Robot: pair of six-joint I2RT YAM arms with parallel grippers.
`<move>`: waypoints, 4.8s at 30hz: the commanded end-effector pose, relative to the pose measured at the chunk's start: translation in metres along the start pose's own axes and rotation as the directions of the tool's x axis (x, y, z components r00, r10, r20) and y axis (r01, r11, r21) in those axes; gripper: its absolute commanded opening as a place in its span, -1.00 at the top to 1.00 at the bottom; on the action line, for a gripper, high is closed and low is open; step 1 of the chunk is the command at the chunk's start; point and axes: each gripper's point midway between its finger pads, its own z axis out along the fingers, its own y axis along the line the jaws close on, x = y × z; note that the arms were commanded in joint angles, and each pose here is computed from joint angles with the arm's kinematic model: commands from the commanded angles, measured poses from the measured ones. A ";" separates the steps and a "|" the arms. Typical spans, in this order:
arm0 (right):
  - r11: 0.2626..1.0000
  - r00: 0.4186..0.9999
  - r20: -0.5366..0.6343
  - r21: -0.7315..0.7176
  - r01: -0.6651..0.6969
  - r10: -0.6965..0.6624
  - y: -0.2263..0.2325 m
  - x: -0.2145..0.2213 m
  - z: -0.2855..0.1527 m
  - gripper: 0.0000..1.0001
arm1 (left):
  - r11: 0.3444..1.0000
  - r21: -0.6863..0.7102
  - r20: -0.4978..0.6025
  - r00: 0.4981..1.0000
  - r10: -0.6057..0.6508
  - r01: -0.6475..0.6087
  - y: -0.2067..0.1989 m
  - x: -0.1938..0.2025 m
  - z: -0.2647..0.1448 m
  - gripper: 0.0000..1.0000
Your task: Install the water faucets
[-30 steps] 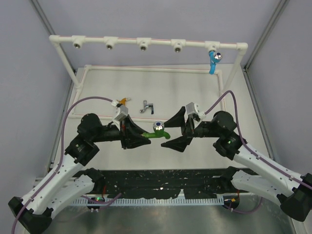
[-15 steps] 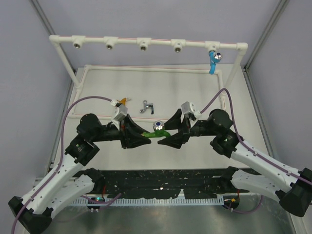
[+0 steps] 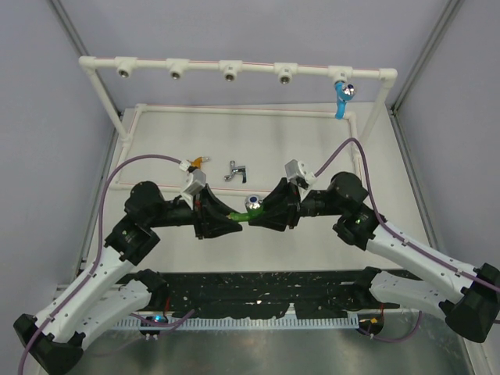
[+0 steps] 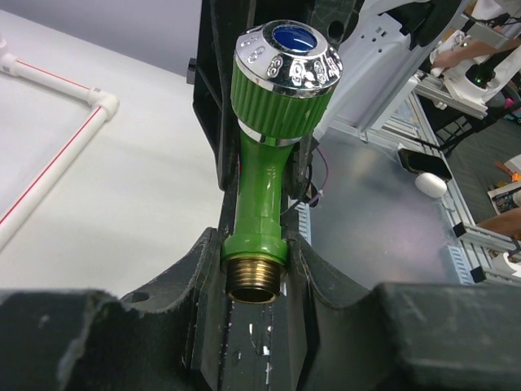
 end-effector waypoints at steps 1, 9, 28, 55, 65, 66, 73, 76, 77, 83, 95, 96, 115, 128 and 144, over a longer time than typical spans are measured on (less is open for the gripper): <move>0.999 0.998 0.042 0.004 0.040 -0.040 0.001 -0.022 0.004 0.66 | 0.999 -0.009 0.010 0.999 0.050 -0.050 -0.002 -0.011 0.000 1.00; 0.987 1.000 -0.006 0.161 0.005 -0.004 -0.034 0.002 -0.014 0.90 | 0.976 -0.210 -0.023 0.998 0.058 -0.061 0.029 -0.011 -0.009 -0.68; 0.681 0.991 -0.127 0.721 0.128 -0.052 -0.125 0.049 -0.121 0.90 | 0.109 -0.938 0.241 0.846 -0.475 0.329 0.282 0.031 -0.167 -0.99; 0.702 0.986 -0.126 0.693 0.166 -0.109 -0.113 0.047 -0.122 0.89 | -0.306 -0.923 0.384 0.581 -0.718 0.232 0.387 0.141 -0.281 -0.99; 0.710 0.986 -0.116 0.684 0.165 -0.117 -0.108 0.043 -0.122 0.89 | -0.254 -0.923 0.383 0.617 -0.688 0.290 0.396 0.115 -0.277 -0.99; 0.710 0.987 -0.118 0.686 0.162 -0.111 -0.109 0.045 -0.122 0.89 | -0.251 -0.922 0.385 0.630 -0.674 0.294 0.398 0.108 -0.277 -0.99; 0.699 0.986 -0.124 0.695 0.169 -0.115 -0.111 0.045 -0.124 0.90 | -0.268 -0.929 0.371 0.671 -0.642 0.257 0.418 0.101 -0.294 -0.99; 0.699 0.986 -0.129 0.696 0.166 -0.106 -0.113 0.048 -0.124 0.89 | -0.270 -0.922 0.386 0.599 -0.702 0.278 0.421 0.124 -0.288 -0.99; 0.700 0.986 -0.130 0.695 0.166 -0.104 -0.113 0.049 -0.124 0.90 | -0.273 -0.920 0.388 0.576 -0.719 0.280 0.421 0.132 -0.286 -0.99; 0.695 0.985 -0.131 0.699 0.169 -0.108 -0.113 0.048 -0.125 0.90 | -0.288 -0.899 0.427 0.506 -0.750 0.331 0.403 0.143 -0.281 -0.99; 0.687 0.985 -0.109 0.706 0.171 -0.133 -0.106 0.033 -0.127 0.89 | -0.318 -0.802 0.529 0.353 -0.771 0.506 0.317 0.184 -0.238 -0.98; 0.688 0.985 -0.106 0.705 0.168 -0.133 -0.105 0.032 -0.127 0.89 | -0.325 -0.799 0.533 0.345 -0.772 0.507 0.308 0.188 -0.236 -0.99; 0.660 0.984 -0.082 0.733 0.166 -0.157 -0.086 0.004 -0.140 0.90 | -0.265 -0.675 0.626 0.344 -0.700 0.689 0.187 0.226 -0.174 -0.99; 0.660 0.978 -0.100 0.725 0.197 -0.182 -0.070 -0.009 -0.146 0.89 | -0.034 -0.889 0.442 0.834 -0.330 0.458 0.159 0.095 -0.220 -0.99; 0.616 0.960 -0.170 0.739 0.273 -0.222 -0.055 -0.037 -0.160 0.90 | 0.110 -0.968 -0.191 0.944 0.268 -0.227 0.048 -0.150 -0.241 -0.99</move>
